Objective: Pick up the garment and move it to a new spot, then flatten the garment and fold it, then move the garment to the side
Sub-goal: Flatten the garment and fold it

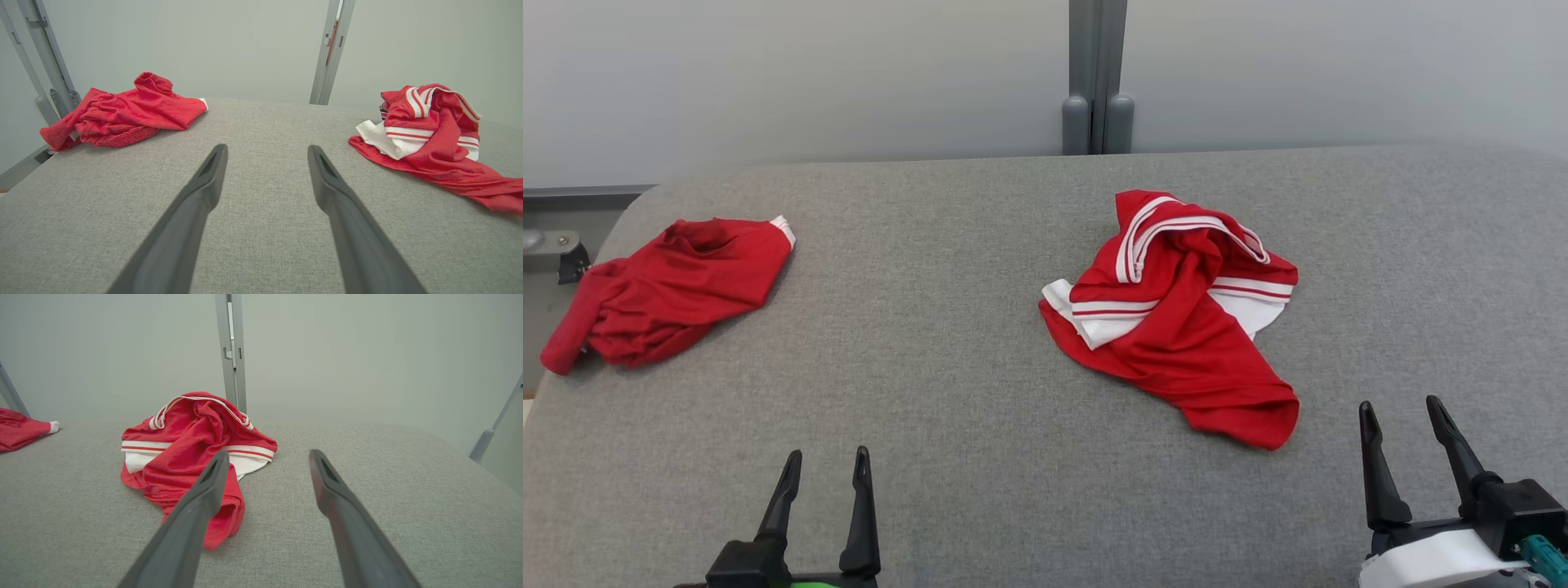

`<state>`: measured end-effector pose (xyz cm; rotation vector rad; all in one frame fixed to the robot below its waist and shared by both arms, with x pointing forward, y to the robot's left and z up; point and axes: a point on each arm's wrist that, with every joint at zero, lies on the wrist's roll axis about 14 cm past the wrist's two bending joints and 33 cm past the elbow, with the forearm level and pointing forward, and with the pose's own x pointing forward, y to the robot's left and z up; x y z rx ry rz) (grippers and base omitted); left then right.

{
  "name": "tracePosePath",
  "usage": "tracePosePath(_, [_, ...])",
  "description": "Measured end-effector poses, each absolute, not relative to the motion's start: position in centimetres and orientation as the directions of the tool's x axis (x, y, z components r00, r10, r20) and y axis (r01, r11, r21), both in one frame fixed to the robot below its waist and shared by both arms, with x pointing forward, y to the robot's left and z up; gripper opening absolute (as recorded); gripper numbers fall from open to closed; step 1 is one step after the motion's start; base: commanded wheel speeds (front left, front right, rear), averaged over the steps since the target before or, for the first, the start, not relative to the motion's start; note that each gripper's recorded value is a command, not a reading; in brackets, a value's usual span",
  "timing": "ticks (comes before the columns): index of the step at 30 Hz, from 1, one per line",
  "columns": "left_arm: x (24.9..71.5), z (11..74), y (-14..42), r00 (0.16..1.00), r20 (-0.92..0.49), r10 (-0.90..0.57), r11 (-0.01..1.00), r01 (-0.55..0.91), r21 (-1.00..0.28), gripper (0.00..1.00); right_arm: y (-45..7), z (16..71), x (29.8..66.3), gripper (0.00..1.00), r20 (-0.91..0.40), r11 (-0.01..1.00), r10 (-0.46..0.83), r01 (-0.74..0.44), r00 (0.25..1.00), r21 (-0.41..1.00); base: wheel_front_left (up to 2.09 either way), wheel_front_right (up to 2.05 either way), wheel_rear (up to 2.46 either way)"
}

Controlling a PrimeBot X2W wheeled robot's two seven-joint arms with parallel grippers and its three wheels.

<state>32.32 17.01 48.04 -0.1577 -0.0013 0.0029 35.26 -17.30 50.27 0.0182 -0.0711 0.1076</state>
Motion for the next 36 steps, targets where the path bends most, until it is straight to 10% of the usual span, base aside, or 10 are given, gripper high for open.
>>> tracePosePath(15, [37.6,51.7,2.2,0.876,0.119,-0.467,0.862,0.481,-0.159,1.00,-18.9,51.0,36.4,1.00,0.097,0.998,0.052,-0.054,0.994,0.023,0.00,0.00,0.00])
tracePosePath(36, [38.8,41.0,-12.6,0.484,-0.280,-0.829,0.528,0.842,-0.109,1.00,-25.7,48.6,33.6,1.00,0.001,0.982,-0.187,0.187,0.982,0.015,0.00,0.00,0.00])
